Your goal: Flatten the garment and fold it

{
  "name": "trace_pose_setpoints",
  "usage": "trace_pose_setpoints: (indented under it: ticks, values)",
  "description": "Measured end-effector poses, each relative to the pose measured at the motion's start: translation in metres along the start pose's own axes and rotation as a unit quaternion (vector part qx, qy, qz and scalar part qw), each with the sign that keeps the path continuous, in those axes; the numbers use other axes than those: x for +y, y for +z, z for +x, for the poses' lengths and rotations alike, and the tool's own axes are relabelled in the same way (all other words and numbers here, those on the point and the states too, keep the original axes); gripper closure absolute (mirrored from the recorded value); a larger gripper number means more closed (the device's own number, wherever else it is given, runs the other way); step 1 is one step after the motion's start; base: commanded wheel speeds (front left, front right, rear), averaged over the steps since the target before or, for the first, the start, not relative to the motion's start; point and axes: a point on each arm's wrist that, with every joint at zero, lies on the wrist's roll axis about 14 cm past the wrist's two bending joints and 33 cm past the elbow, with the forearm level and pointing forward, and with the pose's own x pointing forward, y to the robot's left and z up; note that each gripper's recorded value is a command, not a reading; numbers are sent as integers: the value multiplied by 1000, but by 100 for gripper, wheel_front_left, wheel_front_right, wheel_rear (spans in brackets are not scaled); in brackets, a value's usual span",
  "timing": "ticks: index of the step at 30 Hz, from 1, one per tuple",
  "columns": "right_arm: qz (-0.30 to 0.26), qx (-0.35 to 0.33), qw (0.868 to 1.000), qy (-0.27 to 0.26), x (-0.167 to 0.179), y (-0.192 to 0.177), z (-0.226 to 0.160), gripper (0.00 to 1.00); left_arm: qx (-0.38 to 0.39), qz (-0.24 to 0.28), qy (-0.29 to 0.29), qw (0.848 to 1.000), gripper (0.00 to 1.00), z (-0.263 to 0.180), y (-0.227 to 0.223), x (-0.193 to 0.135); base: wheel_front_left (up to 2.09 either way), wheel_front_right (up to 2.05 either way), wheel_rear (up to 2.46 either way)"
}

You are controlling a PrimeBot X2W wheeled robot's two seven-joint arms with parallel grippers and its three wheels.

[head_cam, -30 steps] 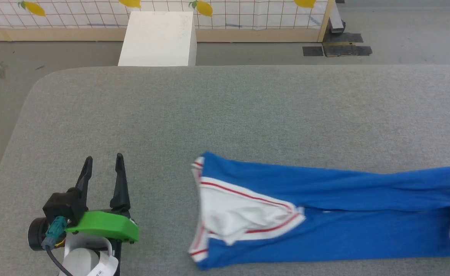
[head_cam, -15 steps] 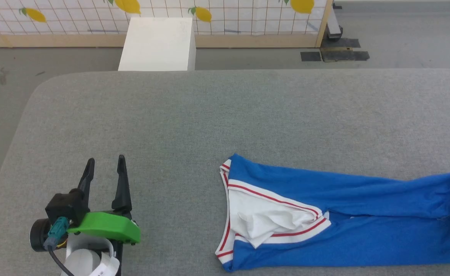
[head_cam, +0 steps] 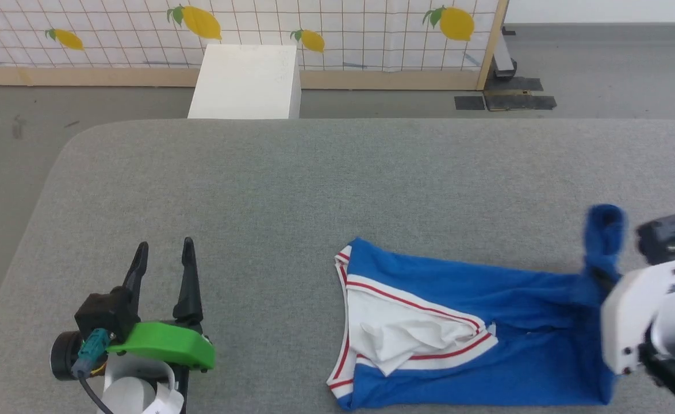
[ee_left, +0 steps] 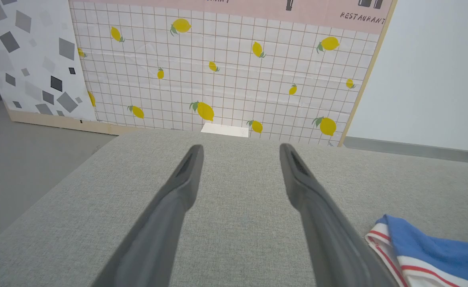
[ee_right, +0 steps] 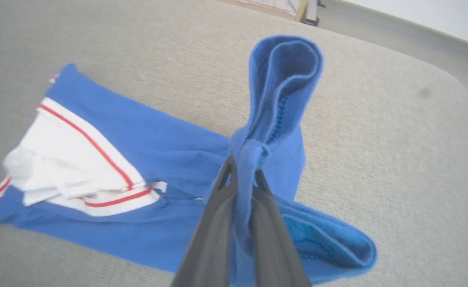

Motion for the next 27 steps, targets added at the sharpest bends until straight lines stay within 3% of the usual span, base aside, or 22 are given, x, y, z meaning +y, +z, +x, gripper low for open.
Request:
trace_pose_setpoints:
  ticks: [4,5,9,18,27]
  values:
    - [-63,-24,995,80,63,22,-10,100,3,0,1,1000,0,0,-2,1,0,0,0]
    - [-102,-34,985,132,113,32,-13,100,7,0,1,1000,0,1,-5,2,0,0,0]
    - [-121,-43,974,184,168,43,-8,100,9,0,2,1000,0,4,-7,2,0,0,0]
    - [-141,39,963,227,212,-2,48,100,12,0,7,1000,0,15,-11,7,0,0,0]
    - [-156,125,949,245,225,-54,86,100,26,3,25,999,0,17,-22,18,0,0,0]
